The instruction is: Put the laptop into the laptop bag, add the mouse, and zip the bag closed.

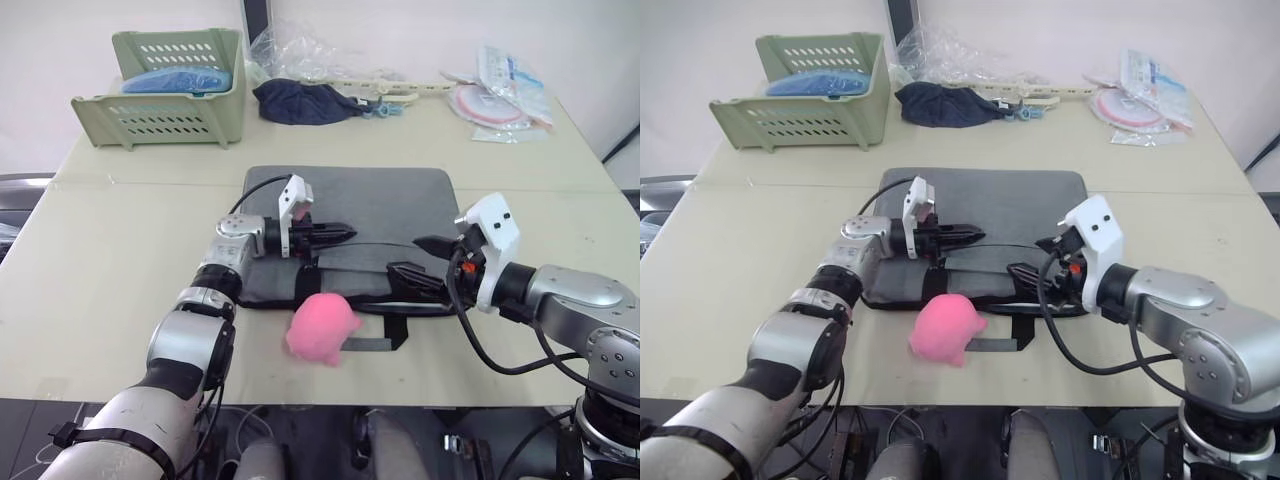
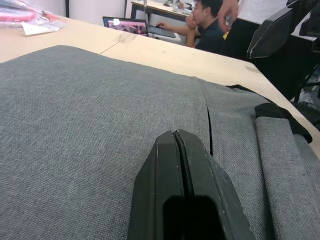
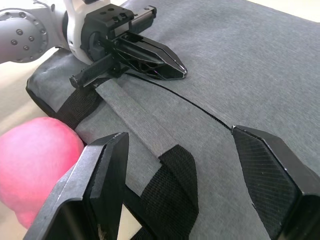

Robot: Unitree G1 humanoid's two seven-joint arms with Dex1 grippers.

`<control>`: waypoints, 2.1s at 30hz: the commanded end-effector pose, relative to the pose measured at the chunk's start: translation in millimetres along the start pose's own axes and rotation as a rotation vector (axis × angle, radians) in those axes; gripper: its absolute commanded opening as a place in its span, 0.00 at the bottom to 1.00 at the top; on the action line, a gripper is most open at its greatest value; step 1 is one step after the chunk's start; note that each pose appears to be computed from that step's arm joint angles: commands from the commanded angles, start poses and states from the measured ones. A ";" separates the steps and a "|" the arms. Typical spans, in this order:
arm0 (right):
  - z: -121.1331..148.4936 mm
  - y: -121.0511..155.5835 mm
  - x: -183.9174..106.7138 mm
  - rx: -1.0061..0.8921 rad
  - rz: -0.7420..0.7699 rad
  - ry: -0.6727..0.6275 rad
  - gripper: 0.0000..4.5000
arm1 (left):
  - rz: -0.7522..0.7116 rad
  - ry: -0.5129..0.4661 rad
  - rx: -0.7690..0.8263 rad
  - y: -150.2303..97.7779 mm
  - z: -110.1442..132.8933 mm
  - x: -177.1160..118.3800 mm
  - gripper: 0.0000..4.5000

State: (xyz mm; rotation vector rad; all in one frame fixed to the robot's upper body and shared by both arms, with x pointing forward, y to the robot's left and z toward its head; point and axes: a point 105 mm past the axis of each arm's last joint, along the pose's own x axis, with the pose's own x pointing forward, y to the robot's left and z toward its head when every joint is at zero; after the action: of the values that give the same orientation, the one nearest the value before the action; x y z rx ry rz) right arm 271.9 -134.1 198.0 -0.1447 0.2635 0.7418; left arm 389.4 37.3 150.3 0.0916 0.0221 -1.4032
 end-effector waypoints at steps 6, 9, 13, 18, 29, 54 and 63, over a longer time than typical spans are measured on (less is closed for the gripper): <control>0.1 -0.3 -5.7 -0.026 -0.035 -0.022 0.82 | 0.041 0.113 -0.182 -17.6 -68.5 4.4 0.01; 1.0 2.5 -5.7 -0.011 -0.024 -0.031 0.82 | 0.031 0.094 -0.188 -19.2 -66.1 8.4 0.01; -6.4 17.4 -0.1 0.216 0.061 -0.088 0.82 | 0.034 0.052 -0.194 -15.4 -54.3 12.7 0.01; -25.2 35.7 -3.4 0.345 0.148 -0.053 0.82 | 0.031 0.026 -0.204 -12.1 -45.3 12.5 0.01; -47.8 44.1 -10.5 0.450 0.213 0.034 0.82 | -0.025 0.027 -0.244 -15.5 -42.6 7.9 0.01; 2.5 66.0 34.8 -0.095 0.455 -0.027 0.82 | -0.013 0.036 -0.252 -13.2 -42.2 5.9 0.01; -17.1 68.1 48.0 -0.192 0.545 0.058 0.82 | -0.003 0.036 -0.252 -11.4 -41.0 5.3 0.01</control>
State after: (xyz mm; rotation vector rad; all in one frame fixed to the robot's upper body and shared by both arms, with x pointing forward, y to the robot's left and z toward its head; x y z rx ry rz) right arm 256.6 -58.4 161.0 -0.2438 0.3286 1.2741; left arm 386.9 26.3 141.3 -0.0577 0.0937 -1.4156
